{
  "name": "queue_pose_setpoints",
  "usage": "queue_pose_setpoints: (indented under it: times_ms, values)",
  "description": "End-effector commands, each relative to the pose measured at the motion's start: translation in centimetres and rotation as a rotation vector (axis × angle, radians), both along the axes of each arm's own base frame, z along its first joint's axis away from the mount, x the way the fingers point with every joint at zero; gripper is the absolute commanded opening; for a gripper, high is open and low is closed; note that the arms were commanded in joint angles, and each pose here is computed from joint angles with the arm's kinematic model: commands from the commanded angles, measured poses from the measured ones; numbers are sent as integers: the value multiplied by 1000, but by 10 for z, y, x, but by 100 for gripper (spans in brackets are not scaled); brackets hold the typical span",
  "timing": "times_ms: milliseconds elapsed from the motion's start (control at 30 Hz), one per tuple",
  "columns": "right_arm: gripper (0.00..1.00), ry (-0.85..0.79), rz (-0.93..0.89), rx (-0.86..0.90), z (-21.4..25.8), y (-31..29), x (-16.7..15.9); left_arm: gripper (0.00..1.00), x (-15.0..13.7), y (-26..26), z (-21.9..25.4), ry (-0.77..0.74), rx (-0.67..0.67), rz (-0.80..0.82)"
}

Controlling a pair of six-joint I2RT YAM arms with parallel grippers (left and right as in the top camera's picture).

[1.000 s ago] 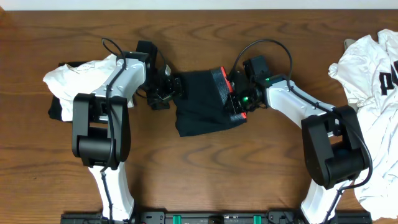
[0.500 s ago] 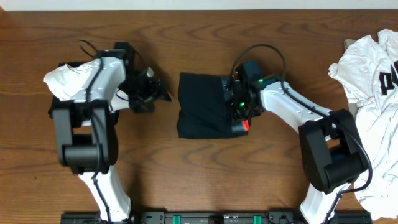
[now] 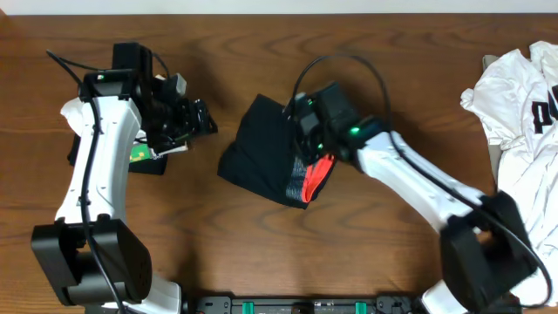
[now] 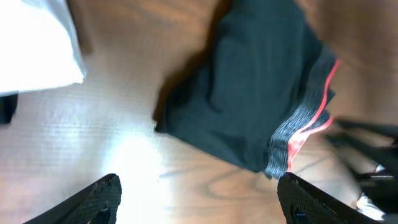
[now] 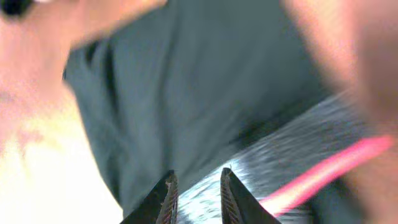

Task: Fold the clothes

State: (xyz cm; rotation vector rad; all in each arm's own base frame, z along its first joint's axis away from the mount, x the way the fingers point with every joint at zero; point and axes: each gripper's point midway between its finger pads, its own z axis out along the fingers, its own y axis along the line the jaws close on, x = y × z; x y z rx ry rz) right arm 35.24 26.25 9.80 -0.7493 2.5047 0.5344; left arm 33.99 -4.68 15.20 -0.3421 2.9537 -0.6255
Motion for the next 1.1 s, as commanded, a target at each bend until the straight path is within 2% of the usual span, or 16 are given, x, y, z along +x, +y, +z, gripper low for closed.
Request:
queue_pose_setpoints:
  times_ms: [0,233,433,600,767,867,967,1067]
  values:
    - [22,-87,-56,-72,4,-25,24,82,-5,5,-9,67,17,78]
    - [21,-70,-48,-120,-40,-38,45,82,-5,6,-13,76,21,103]
    - [18,78,-38,-204,-97,-55,30,82,-7,6,-14,81,21,102]
    - [14,251,-39,-284,-115,-73,-8,82,-9,6,-14,93,21,102]
    - [9,578,-236,-348,-118,-88,-73,82,-12,6,-14,104,22,102]
    - [10,724,-129,-235,-106,-53,-109,82,-12,10,-16,104,48,106]
    - [10,659,-72,-244,-100,-42,-110,83,-12,14,-17,105,70,108]
    - [9,497,-84,-293,-88,-45,-89,83,-13,15,-17,106,77,109]
